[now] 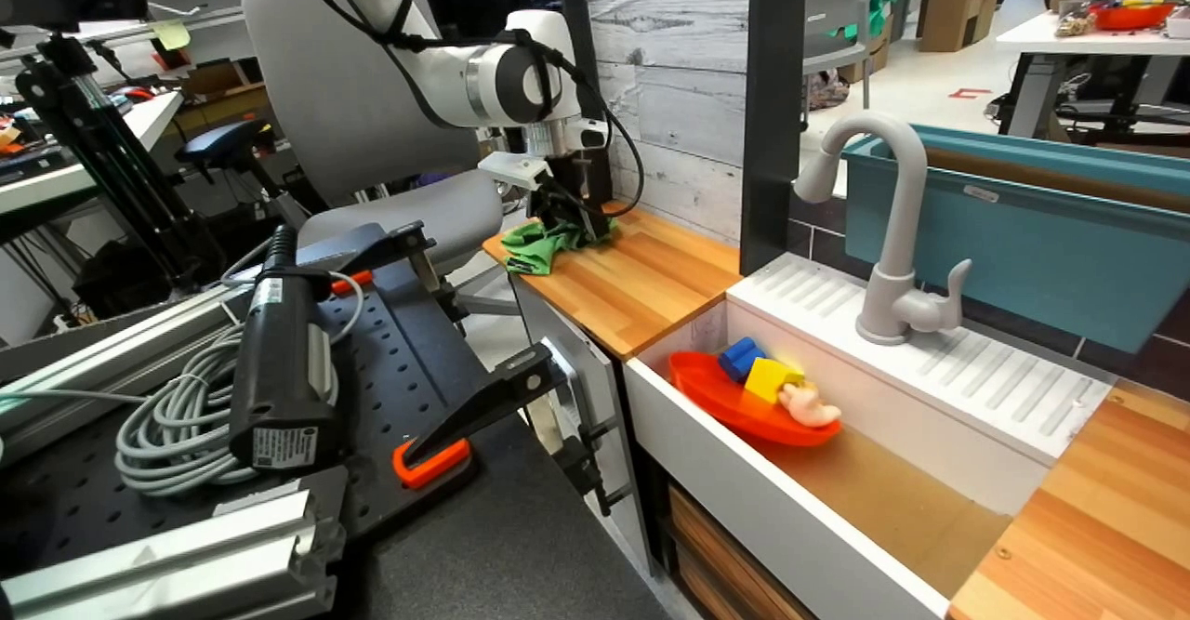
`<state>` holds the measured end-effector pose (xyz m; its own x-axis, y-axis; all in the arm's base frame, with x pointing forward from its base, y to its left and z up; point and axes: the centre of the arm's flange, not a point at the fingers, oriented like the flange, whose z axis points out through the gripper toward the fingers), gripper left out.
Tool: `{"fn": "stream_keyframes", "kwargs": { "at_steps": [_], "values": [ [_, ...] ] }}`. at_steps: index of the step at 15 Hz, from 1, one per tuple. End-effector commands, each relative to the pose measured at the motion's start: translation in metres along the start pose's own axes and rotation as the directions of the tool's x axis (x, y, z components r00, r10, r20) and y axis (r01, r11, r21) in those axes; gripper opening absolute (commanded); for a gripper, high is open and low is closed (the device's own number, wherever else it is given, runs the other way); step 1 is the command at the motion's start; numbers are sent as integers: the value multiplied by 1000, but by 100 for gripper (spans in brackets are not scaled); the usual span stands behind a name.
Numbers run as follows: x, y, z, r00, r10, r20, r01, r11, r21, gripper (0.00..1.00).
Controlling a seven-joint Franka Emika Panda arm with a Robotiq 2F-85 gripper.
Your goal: Slide the green cloth to the left on the counter
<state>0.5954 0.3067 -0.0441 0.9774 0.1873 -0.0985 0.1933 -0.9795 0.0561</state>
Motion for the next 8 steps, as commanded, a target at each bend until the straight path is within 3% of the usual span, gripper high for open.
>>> {"fn": "stream_keyframes", "kwargs": {
  "at_steps": [1, 8],
  "values": [
    [4, -21, 19, 1000, 2, 10, -2, 1000, -24, 100],
    [-14, -24, -27, 1000, 3, 13, -3, 1000, 2, 100]
  ]
}}
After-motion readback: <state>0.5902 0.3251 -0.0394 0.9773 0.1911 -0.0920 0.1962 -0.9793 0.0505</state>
